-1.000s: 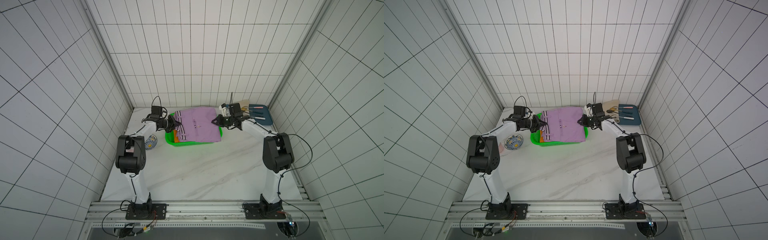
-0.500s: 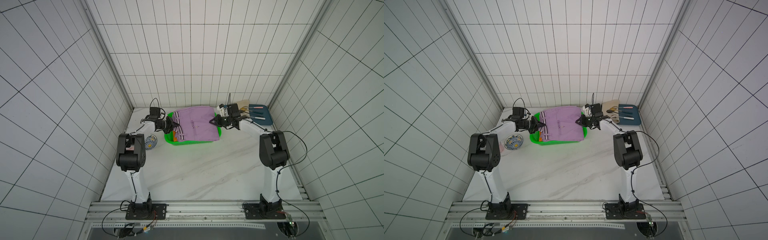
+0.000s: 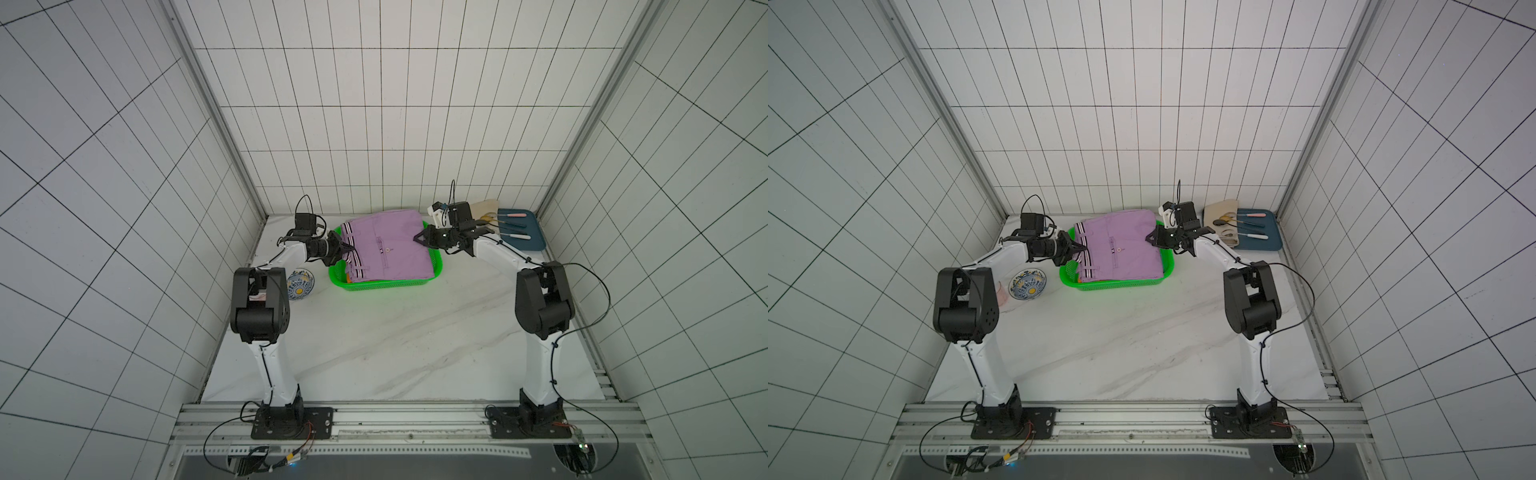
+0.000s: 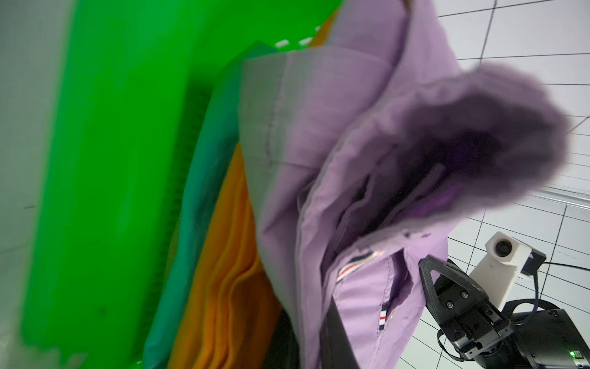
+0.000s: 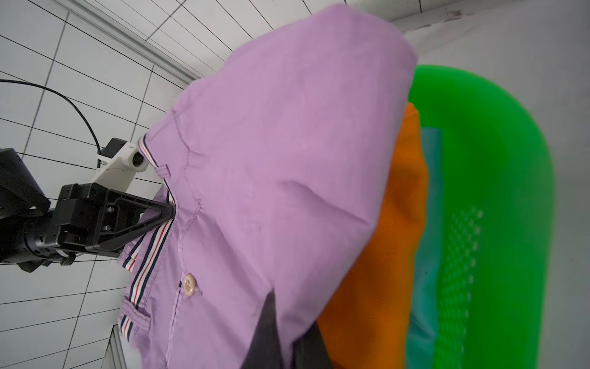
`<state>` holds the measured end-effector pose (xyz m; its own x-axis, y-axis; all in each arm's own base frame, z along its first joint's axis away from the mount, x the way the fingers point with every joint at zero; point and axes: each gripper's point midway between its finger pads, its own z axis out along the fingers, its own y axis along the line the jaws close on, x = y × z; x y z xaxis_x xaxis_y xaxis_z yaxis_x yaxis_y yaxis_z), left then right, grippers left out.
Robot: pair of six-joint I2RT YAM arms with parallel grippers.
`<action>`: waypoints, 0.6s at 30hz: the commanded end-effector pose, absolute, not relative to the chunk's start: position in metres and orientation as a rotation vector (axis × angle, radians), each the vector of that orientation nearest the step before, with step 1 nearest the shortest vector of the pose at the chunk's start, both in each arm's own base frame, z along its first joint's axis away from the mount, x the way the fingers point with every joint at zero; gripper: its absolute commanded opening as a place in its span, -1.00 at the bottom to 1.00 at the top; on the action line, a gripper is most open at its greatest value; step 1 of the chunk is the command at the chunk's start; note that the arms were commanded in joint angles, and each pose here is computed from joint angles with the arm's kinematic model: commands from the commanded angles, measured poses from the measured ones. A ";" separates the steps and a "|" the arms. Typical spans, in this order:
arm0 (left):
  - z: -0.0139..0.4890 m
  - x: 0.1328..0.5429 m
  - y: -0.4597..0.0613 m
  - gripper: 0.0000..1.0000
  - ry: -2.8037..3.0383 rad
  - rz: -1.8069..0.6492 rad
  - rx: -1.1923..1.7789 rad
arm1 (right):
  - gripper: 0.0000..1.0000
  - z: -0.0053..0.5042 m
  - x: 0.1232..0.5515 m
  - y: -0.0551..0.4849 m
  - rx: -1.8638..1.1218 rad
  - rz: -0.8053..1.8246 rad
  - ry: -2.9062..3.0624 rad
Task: Put the folded long pants in the basket
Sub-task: Place the long pant in the basket.
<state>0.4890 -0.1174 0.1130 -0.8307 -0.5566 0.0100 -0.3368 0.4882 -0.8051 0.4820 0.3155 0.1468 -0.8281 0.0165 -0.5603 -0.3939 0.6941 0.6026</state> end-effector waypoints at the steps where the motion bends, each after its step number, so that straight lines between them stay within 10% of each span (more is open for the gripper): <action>1: 0.096 0.505 -0.069 -0.78 2.440 -1.065 -0.885 | -0.93 0.139 0.513 0.279 -0.200 0.833 2.365; 5: 0.104 0.501 -0.070 -0.09 2.435 -1.059 -0.862 | -0.64 0.137 0.507 0.274 -0.185 0.809 2.377; 9: 0.129 0.492 -0.076 0.07 2.413 -1.034 -0.823 | -0.33 0.166 0.496 0.262 -0.182 0.748 2.330; 15: 0.187 0.458 -0.108 -0.98 2.399 -0.923 -0.671 | -0.06 0.223 0.459 0.252 -0.231 0.608 2.227; 18: 0.208 0.440 -0.133 -1.00 2.383 -0.900 -0.563 | -0.14 0.228 0.436 0.265 -0.282 0.639 2.215</action>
<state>0.4575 -0.1202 0.1904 -0.7770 -0.5801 -0.2444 -0.2433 0.6348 -0.7334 0.4560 0.2576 0.2345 -0.6645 0.0576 -0.7451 -0.3760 0.8359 0.3999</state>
